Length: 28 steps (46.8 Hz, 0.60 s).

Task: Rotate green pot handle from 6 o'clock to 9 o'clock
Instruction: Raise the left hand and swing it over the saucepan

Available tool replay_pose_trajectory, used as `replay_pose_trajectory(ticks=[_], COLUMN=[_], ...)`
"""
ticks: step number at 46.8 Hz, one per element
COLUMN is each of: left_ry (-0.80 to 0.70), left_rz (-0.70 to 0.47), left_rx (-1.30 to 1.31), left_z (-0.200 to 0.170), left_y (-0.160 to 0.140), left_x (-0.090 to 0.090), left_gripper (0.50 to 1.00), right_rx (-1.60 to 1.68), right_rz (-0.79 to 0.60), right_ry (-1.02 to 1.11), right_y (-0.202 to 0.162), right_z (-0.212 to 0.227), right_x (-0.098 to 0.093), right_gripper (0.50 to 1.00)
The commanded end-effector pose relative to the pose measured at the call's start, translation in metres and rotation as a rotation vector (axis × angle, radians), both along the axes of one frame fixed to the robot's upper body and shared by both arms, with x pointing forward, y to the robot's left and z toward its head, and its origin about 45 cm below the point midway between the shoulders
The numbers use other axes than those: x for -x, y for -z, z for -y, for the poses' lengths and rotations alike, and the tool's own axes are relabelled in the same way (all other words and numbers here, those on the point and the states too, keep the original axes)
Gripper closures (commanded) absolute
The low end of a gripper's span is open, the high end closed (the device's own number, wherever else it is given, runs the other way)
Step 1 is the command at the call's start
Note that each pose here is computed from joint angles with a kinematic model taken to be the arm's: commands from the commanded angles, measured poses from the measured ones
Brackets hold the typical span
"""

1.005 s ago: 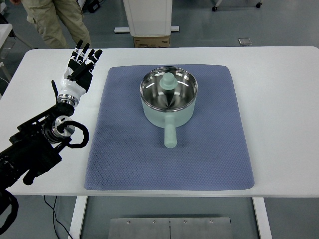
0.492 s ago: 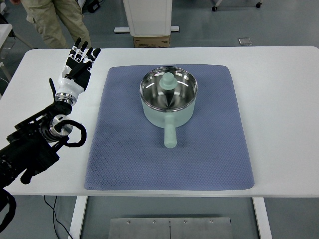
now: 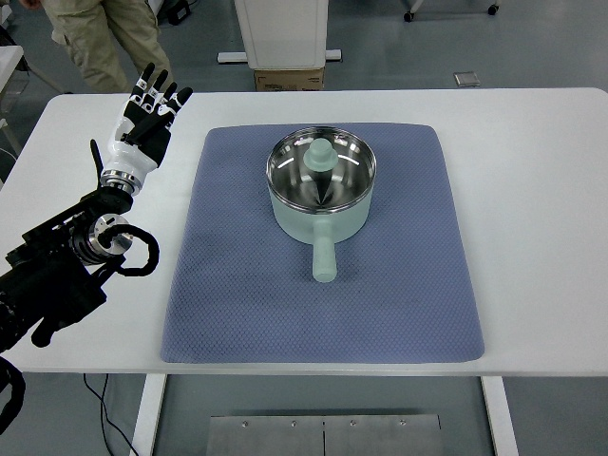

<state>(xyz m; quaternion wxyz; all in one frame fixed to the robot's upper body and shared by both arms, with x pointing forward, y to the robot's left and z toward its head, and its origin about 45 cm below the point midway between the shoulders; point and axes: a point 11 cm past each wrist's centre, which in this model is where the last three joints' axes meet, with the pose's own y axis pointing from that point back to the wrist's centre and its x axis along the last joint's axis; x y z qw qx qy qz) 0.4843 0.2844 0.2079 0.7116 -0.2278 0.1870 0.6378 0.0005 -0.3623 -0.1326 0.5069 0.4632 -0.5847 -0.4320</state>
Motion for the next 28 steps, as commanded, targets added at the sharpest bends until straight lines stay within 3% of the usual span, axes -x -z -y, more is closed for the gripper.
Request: replay_pose_trajectory(ticks=[1, 12, 28], left_ry=[0.015, 0.108, 0.308], left_rz=[0.02, 0.091, 0.241], left_rx=[-0.014, -0.11, -0.287], left_z=[-0.002, -0.002, 0.023], left_y=[-0.007, -0.033, -0.085], left_x=[-0.002, -0.005, 0.007], left_gripper=[0.5, 0.5, 0.5], right_rx=[0.0, 0.0, 0.0], right_rz=[0.0, 0.0, 0.0], right_ry=[0.0, 0.0, 0.0], right_y=[0.0, 0.0, 0.0], right_z=[0.0, 0.0, 0.0], right_x=[0.0, 0.0, 0.0], right_gripper=[0.5, 0.5, 0.5])
